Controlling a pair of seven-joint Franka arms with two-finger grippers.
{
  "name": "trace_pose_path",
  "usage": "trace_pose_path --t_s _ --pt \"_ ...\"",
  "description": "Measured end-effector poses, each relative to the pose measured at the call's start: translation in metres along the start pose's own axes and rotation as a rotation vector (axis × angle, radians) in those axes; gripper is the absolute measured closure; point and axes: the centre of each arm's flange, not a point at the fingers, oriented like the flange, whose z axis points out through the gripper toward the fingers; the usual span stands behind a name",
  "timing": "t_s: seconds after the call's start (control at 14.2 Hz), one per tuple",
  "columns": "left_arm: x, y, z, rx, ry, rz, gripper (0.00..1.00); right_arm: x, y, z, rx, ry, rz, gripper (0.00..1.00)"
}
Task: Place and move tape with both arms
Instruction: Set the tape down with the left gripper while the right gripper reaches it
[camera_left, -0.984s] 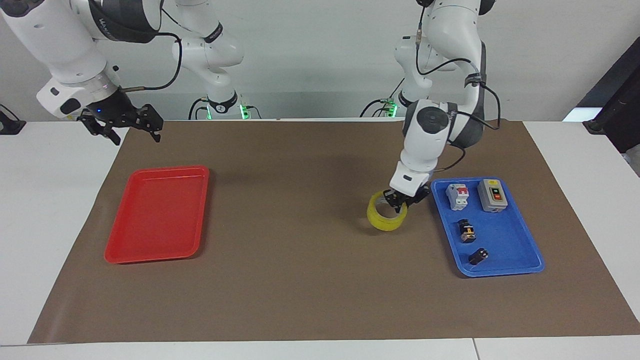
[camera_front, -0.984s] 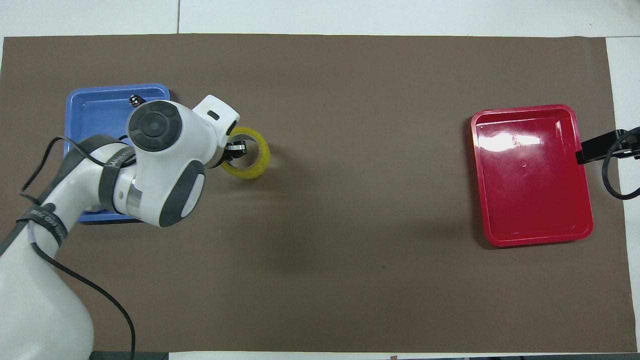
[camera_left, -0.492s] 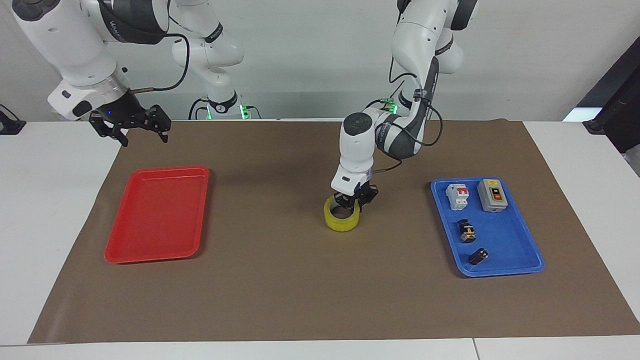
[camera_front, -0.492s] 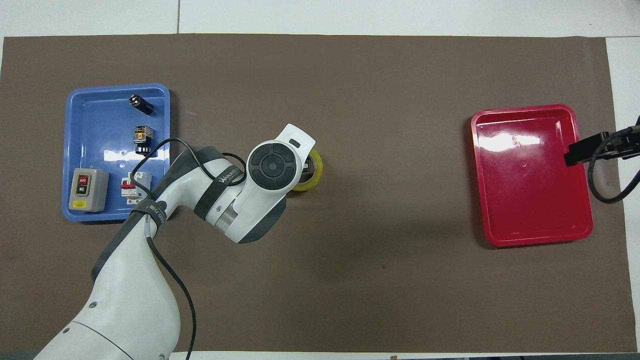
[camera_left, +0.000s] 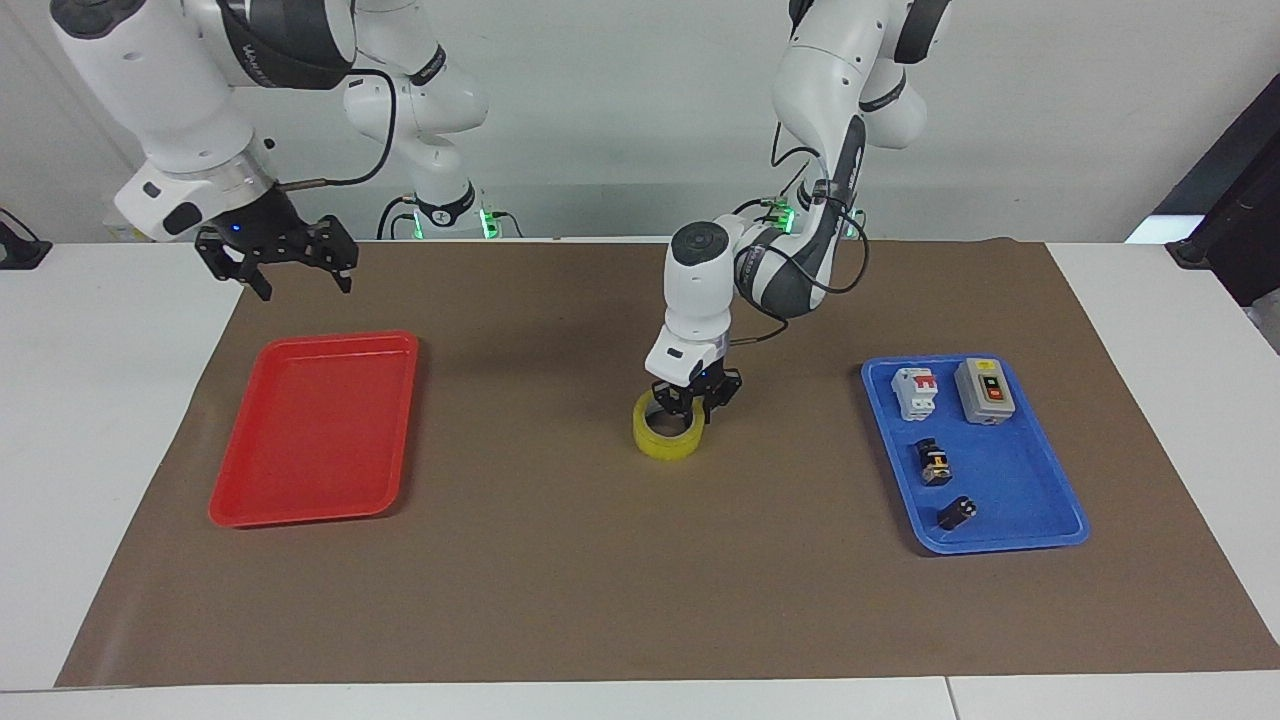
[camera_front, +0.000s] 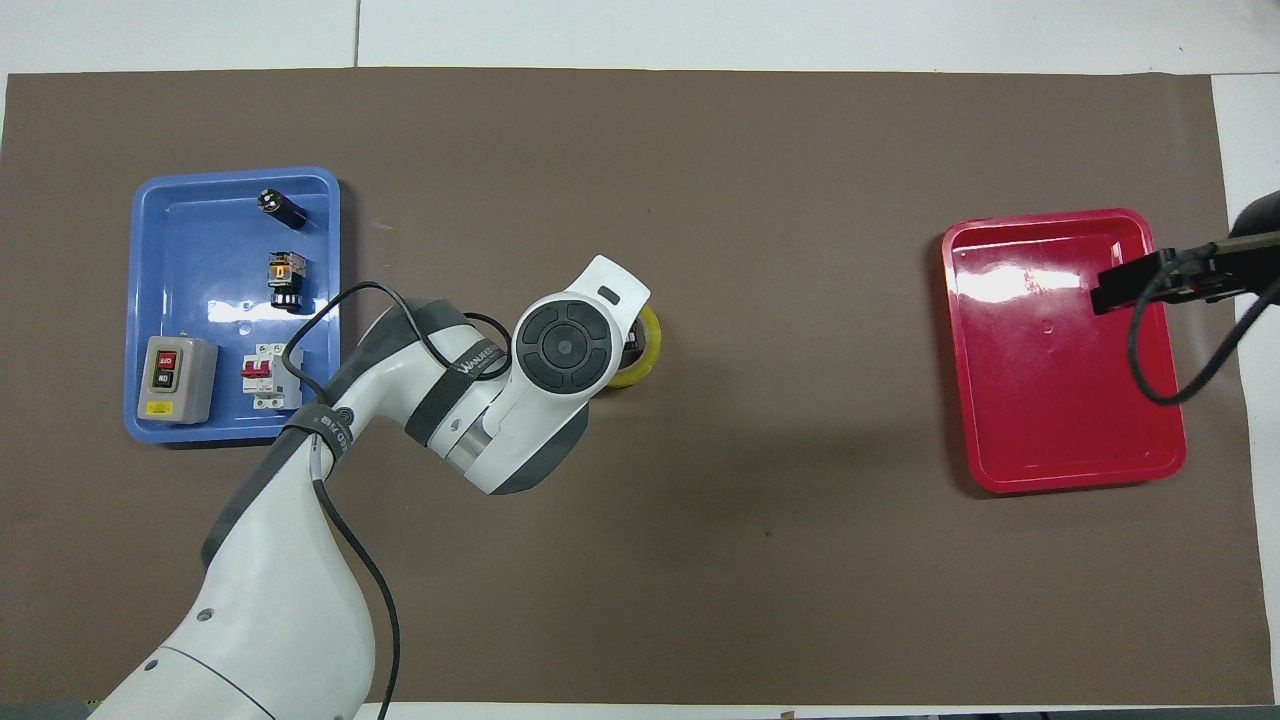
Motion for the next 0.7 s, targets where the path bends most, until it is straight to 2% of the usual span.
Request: trace_pose_path --t_s 0.28,0.35,0.56,0.7 --pt "0.018 -0.026 -0.050 -0.002 0.033 -0.036 0.07 0.038 -0.111 0.049 0.052 0.073 0.077 0.00" --pt "0.027 -0.047 -0.067 0.015 0.031 -0.034 0.00 0.046 -0.133 0.065 0.054 0.082 0.088 0.00" --pt "0.053 -0.124 -0.109 0.070 0.008 0.013 0.00 0.056 -0.197 0.101 0.064 0.114 0.113 0.00" --pt "0.069 -0.171 -0.129 0.049 -0.015 0.034 0.00 0.054 -0.236 0.118 0.070 0.126 0.101 0.00"
